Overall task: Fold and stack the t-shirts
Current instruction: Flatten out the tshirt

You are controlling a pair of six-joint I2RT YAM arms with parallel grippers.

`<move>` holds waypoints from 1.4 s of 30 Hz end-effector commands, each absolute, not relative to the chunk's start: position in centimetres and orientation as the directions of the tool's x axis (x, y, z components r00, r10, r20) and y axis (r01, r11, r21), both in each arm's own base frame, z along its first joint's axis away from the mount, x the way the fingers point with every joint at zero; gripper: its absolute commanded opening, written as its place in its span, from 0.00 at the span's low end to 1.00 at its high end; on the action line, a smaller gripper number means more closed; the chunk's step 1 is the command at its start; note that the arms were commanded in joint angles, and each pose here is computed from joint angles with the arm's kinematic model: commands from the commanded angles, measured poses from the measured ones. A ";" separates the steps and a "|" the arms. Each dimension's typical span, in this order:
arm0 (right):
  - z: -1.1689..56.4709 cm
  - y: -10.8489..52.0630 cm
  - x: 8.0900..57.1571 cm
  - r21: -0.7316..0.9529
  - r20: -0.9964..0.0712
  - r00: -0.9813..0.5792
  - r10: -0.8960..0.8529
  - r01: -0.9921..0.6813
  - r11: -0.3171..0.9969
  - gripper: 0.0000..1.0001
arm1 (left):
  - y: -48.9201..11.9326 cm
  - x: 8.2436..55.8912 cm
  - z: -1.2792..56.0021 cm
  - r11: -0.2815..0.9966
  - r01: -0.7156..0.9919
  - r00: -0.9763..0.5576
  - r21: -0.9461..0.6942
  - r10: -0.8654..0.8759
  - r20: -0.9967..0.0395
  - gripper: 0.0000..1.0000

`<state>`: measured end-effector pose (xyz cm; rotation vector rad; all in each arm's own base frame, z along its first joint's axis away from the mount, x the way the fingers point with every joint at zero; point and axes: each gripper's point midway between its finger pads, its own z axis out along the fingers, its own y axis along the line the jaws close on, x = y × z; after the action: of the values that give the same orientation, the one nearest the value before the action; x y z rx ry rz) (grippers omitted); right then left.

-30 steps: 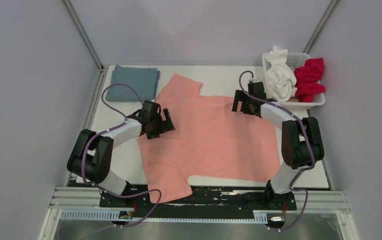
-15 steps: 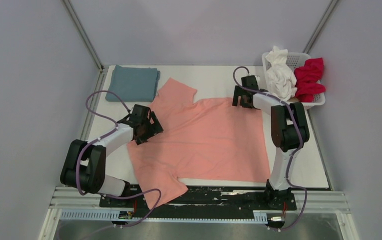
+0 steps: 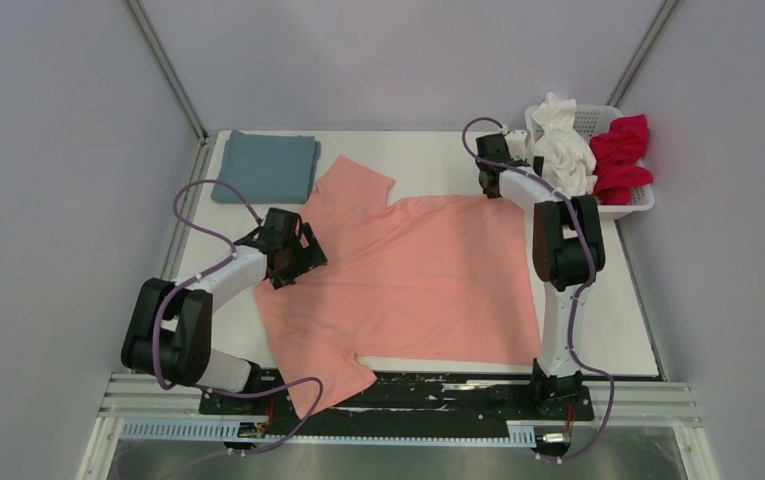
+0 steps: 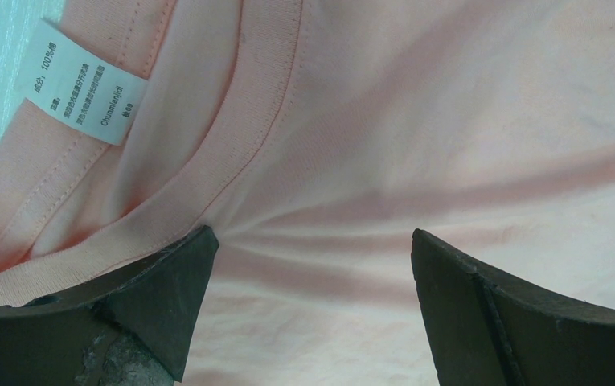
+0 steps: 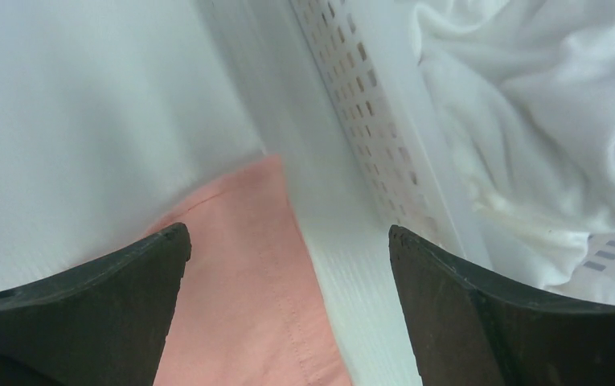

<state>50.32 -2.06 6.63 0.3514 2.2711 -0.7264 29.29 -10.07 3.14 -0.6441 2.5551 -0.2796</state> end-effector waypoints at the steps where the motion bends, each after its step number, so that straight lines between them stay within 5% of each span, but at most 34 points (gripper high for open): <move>1: 10.5 -2.2 52.7 -0.377 -0.764 -0.645 0.021 0.472 0.797 1.00 | -10.1 28.4 3.4 0.877 -0.372 -0.793 -0.305 -0.471 -0.387 1.00; 5: 11.7 -1.4 53.9 -0.383 -0.771 -0.637 -0.019 0.439 0.813 1.00 | -10.7 28.7 4.3 0.872 -0.349 -0.787 -0.344 -0.472 -0.397 1.00; 9: 11.1 4.1 52.9 -0.112 -0.758 -0.647 0.088 0.262 0.959 1.00 | -12.2 29.5 6.2 0.859 -0.284 -0.788 -0.427 -0.463 -0.406 1.00; 12: 10.5 8.9 49.4 0.142 -0.689 -0.697 0.198 0.138 0.980 1.00 | -14.2 30.0 8.2 0.843 -0.192 -0.809 -0.503 -0.426 -0.405 1.00; 17: 8.7 10.4 43.3 0.254 -0.626 -0.728 0.279 0.148 0.956 1.00 | -15.7 31.3 12.2 0.834 -0.093 -0.787 -0.543 -0.395 -0.473 1.00; 24: 6.5 8.2 40.0 0.176 -0.614 -0.744 0.265 0.198 0.964 1.00 | -17.7 36.0 16.0 0.832 0.029 -0.758 -0.555 -0.343 -0.554 1.00; 42: 2.8 4.2 40.5 0.101 -0.564 -0.771 0.298 0.294 0.951 1.00 | -20.7 47.9 3.5 0.883 -0.171 -0.878 -0.437 -0.338 -0.340 1.00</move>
<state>38.98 4.67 2.52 0.3867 2.5321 -0.0020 45.27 -20.90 4.66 -0.3310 2.6298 -0.6460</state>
